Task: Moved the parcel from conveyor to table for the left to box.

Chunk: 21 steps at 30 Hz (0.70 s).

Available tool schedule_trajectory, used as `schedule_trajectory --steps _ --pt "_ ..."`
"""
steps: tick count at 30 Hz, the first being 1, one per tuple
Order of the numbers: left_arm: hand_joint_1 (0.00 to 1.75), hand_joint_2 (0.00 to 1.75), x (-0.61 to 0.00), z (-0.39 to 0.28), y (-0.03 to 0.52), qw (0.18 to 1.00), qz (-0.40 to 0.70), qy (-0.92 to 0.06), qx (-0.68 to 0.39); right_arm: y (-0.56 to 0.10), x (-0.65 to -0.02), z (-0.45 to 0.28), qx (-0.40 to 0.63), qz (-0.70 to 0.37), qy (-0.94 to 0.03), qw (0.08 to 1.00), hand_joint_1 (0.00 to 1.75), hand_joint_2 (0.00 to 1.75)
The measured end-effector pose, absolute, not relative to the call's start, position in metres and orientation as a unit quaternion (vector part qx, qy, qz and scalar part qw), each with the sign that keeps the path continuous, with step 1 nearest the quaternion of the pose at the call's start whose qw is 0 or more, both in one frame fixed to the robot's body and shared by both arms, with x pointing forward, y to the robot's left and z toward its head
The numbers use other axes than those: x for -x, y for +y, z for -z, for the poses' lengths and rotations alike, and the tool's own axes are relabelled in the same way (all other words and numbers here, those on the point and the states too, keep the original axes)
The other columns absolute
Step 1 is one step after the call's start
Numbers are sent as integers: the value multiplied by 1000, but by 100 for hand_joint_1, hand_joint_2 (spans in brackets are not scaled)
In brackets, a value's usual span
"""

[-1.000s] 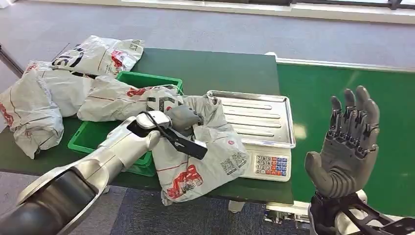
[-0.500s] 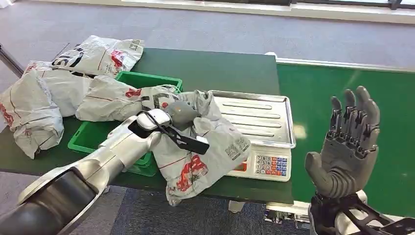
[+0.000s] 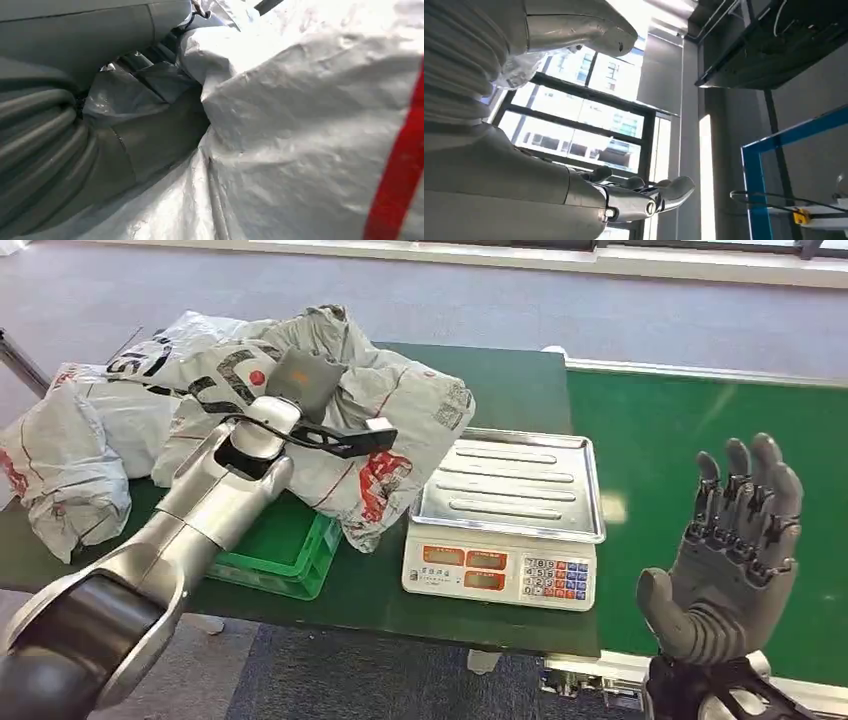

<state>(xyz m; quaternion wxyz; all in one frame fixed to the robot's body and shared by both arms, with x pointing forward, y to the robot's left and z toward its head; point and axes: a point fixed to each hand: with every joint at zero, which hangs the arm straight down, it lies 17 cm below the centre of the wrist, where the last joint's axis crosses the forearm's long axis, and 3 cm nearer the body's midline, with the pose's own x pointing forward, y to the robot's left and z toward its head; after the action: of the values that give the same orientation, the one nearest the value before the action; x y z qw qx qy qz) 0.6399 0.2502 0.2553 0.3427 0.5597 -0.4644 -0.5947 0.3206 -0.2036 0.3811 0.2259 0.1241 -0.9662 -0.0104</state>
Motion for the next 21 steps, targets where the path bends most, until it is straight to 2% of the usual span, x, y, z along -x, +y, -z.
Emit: schedule_trajectory --steps 6,11,17,21 --pt "175 175 -642 -275 269 352 566 -464 -584 -207 -318 -382 -116 11 -968 224 0 175" --pt "175 175 -642 -276 316 394 536 -413 -622 -207 -318 -383 -115 10 -968 225 0 175" --pt "175 175 -637 -242 383 473 509 -353 -626 -208 -319 -382 -112 11 -967 227 0 175" --pt "175 175 -631 -215 409 507 510 -329 -612 -210 -319 -382 -111 12 -967 227 0 175"
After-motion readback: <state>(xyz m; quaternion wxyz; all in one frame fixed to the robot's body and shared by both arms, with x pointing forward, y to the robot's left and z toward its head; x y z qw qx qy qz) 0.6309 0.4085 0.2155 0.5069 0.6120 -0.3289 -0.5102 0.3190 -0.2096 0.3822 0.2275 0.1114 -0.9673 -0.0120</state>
